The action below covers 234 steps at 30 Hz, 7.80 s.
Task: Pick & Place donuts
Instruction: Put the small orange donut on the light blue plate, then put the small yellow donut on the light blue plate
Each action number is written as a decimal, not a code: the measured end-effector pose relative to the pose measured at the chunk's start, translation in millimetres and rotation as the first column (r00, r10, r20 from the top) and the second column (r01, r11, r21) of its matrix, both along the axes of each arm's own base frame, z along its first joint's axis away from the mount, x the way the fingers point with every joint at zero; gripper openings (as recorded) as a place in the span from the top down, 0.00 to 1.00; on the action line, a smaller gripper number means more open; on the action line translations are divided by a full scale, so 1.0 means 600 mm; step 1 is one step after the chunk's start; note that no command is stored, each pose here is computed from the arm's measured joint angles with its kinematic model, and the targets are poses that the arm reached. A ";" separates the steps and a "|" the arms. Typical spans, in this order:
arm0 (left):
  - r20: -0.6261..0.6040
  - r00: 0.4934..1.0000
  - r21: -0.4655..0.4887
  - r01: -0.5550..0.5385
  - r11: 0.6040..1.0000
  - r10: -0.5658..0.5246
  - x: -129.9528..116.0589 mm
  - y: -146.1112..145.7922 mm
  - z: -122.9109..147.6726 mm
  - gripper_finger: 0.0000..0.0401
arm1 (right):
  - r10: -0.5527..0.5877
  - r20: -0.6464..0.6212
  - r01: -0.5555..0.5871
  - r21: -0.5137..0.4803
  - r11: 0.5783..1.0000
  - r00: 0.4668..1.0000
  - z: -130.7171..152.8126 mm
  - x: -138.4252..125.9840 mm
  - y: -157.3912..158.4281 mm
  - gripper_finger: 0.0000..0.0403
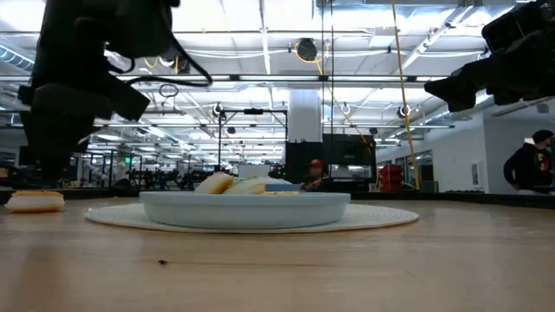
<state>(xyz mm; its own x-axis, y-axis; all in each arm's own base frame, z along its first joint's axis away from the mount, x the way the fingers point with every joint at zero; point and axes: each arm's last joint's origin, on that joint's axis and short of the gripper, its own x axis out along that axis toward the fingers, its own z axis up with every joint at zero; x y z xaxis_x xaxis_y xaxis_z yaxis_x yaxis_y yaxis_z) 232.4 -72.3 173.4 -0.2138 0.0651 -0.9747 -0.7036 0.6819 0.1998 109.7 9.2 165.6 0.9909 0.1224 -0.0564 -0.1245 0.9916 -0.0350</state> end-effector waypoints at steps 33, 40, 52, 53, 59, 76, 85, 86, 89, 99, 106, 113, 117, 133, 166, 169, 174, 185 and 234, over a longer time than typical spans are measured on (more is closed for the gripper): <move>0.193 0.975 -0.106 -0.093 0.990 0.112 -0.052 0.061 -0.033 0.40 | 0.000 -0.002 0.000 0.000 1.000 1.000 0.000 0.000 0.000 0.28; 0.207 0.973 -0.059 -0.095 0.994 0.105 -0.052 0.064 -0.033 0.40 | 0.000 -0.002 0.000 0.000 1.000 1.000 0.000 0.000 0.000 0.29; 0.213 0.975 -0.037 -0.049 0.998 0.056 -0.051 0.065 -0.033 0.82 | 0.000 -0.002 0.000 0.000 1.000 1.000 0.000 0.000 0.000 0.28; 0.214 0.976 -0.040 -0.040 0.998 0.047 -0.051 0.064 -0.033 0.87 | 0.000 -0.002 0.000 0.000 1.000 1.000 0.000 0.000 0.000 0.28; 0.241 0.970 -0.090 -0.013 0.996 0.034 -0.039 0.059 -0.019 0.94 | 0.000 -0.002 0.000 0.000 1.000 1.000 0.000 0.000 0.000 0.28; 0.726 0.634 -0.007 0.394 0.919 -0.266 0.109 -0.015 0.078 0.95 | 0.000 -0.002 0.000 0.000 1.000 1.000 0.000 0.000 0.000 0.29; 0.615 0.762 -0.200 0.403 0.893 -0.206 0.135 -0.030 -0.007 0.89 | 0.000 -0.002 0.000 0.000 1.000 1.000 0.000 0.000 0.000 0.28; 0.608 0.767 -0.205 0.399 0.894 -0.204 0.136 -0.030 -0.011 0.86 | 0.000 -0.002 0.000 0.000 1.000 1.000 0.000 0.000 0.000 0.28; 0.603 0.772 -0.204 0.395 0.896 -0.203 0.137 -0.030 -0.015 0.76 | 0.000 -0.002 0.000 0.000 1.000 1.000 0.000 0.000 0.000 0.29; 0.609 0.768 -0.151 0.358 0.921 -0.199 0.142 -0.009 -0.012 0.48 | 0.000 -0.002 0.000 0.000 1.000 1.000 0.000 0.000 0.000 0.28; 0.534 0.835 -0.267 0.313 0.911 -0.131 0.117 0.004 0.008 0.37 | 0.000 -0.002 0.000 0.000 1.000 1.000 0.000 0.000 0.000 0.28; 0.468 0.882 -0.109 0.113 0.988 -0.050 0.062 -0.006 0.057 0.36 | 0.000 -0.003 0.000 0.000 1.000 1.000 0.000 0.000 0.000 0.29; 0.433 0.901 -0.151 0.054 0.987 0.017 0.037 -0.052 0.061 0.37 | 0.000 -0.002 0.000 0.000 1.000 1.000 0.000 0.000 0.000 0.28; 0.201 0.942 -0.243 -0.216 0.946 0.267 -0.037 -0.195 0.016 0.42 | 0.000 -0.002 0.000 0.000 1.000 1.000 0.000 0.000 0.000 0.30; 0.113 0.946 -0.077 -0.298 0.952 0.305 -0.070 -0.214 -0.017 0.42 | 0.000 -0.004 0.000 0.000 1.000 1.000 -0.001 0.001 0.000 0.30; 0.106 0.947 -0.076 -0.296 0.952 0.303 -0.069 -0.214 -0.019 0.42 | 0.000 -0.004 0.000 0.000 1.000 1.000 -0.001 0.001 0.000 0.30; 0.104 0.953 -0.074 -0.278 0.958 0.284 -0.072 -0.216 -0.020 0.42 | 0.000 -0.004 0.000 0.000 1.000 1.000 -0.001 0.001 0.000 0.30; 0.057 0.960 -0.043 -0.271 0.962 0.273 -0.070 -0.220 -0.041 0.42 | 0.000 -0.004 0.000 0.000 1.000 1.000 -0.001 0.001 0.000 0.30; 0.496 0.639 0.104 0.628 0.771 -0.588 0.213 -0.078 0.072 0.98 | 0.000 -0.005 0.000 0.000 1.000 1.000 -0.001 0.001 0.000 0.30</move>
